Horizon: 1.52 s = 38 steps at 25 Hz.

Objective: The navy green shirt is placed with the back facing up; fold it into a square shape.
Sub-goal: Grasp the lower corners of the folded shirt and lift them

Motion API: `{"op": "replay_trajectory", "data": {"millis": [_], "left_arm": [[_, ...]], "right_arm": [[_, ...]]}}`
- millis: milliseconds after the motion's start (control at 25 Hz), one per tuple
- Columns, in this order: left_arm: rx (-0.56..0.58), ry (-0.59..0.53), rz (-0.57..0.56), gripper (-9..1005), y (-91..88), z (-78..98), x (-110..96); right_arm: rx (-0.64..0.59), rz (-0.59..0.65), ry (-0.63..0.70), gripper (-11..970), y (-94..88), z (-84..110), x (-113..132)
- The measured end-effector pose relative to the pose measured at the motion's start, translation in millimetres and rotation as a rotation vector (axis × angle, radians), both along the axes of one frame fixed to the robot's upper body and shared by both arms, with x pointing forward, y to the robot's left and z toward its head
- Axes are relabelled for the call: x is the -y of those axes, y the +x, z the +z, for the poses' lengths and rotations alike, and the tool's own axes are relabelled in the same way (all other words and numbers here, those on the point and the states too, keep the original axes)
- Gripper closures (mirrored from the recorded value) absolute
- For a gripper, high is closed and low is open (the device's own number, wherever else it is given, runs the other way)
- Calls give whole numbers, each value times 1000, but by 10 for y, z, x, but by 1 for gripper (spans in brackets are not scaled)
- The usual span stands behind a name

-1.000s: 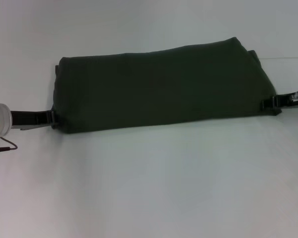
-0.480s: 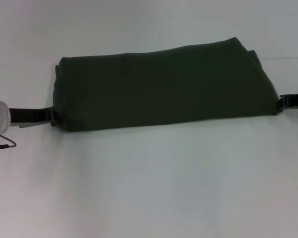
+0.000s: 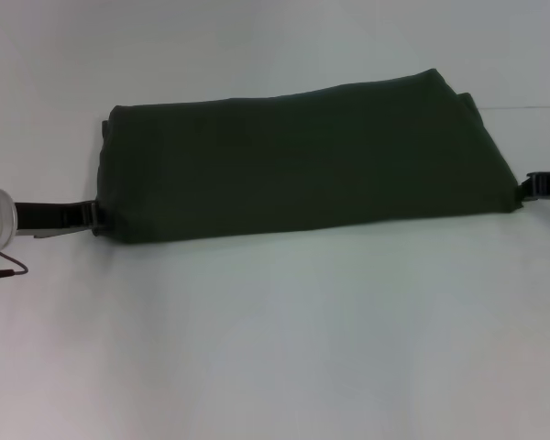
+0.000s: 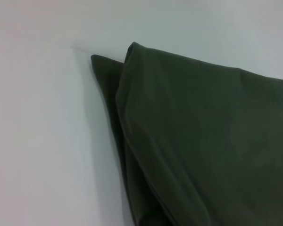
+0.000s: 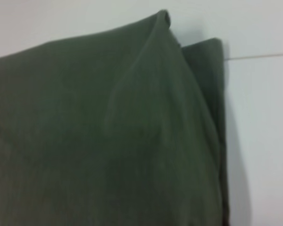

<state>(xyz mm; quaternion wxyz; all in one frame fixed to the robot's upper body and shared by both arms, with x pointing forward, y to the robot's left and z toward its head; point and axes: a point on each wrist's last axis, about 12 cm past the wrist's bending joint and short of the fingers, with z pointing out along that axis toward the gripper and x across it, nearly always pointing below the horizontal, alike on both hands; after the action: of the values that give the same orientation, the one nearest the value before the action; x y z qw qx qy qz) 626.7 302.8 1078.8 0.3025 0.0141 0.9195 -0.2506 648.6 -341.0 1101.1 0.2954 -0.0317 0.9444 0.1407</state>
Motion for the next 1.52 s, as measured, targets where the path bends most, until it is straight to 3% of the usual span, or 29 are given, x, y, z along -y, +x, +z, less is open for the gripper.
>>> {"op": "replay_trajectory", "data": {"millis": [200,640,920,1520], "left_arm": [[-1,-1,-2,990,-3,0,-1],[-4,-5,-8,989,-7,1,7],[-5,-5,-7,989,-11,-2,5],[-3,-7,-4,989,-3,16,0]], "right_arm": [[8,-31,4,916,10,55,71],[35,-24,-47,522,40,-13,8],[39,-5,-61,470,23,-145,-110],[63,37,-77,464,71,-116,-204]]}}
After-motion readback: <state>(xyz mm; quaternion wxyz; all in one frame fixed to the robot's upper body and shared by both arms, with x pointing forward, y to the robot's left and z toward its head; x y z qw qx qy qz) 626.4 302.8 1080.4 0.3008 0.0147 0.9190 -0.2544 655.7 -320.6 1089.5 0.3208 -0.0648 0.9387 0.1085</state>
